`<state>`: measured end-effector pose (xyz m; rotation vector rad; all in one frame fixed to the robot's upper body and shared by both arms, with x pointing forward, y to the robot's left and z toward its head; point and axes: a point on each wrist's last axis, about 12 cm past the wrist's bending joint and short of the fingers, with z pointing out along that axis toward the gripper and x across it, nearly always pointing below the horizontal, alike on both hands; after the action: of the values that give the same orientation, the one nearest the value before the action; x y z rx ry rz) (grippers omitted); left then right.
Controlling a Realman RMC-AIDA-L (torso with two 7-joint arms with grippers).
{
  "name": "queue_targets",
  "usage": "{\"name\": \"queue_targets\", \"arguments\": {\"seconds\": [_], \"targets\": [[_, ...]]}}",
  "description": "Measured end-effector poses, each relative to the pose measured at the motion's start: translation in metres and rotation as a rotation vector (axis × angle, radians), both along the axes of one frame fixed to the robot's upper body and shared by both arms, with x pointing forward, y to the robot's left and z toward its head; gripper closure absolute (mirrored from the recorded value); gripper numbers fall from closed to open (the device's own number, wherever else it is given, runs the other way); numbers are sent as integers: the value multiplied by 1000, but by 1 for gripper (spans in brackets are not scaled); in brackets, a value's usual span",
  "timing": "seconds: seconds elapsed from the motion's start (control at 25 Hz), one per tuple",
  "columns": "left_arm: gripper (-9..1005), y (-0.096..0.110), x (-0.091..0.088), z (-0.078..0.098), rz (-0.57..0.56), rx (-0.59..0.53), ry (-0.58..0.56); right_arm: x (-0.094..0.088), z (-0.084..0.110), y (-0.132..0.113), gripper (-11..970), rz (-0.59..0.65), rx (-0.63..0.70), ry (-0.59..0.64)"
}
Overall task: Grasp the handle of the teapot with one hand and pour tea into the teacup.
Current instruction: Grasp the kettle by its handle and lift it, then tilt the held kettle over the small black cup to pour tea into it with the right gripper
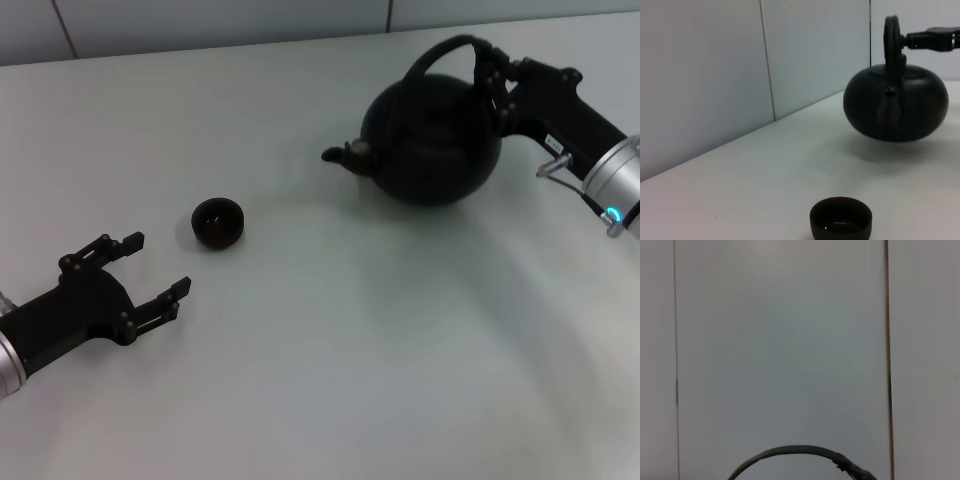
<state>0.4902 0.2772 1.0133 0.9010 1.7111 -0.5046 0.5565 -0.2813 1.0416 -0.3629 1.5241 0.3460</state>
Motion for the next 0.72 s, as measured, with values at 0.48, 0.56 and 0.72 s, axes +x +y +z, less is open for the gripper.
{"name": "queue_targets", "arguments": {"seconds": [0.48,0.56,0.72], "targets": [[196,2,-2,-2,-4,12,10,29,23,25,869,65,-56,-98],[196,2,-2,-2,-6,10,15,40,30,35,869,86,-83,-110],[197,2,-2,-2,-6,9,18,48,35,44,869,112,-116,-121]]}}
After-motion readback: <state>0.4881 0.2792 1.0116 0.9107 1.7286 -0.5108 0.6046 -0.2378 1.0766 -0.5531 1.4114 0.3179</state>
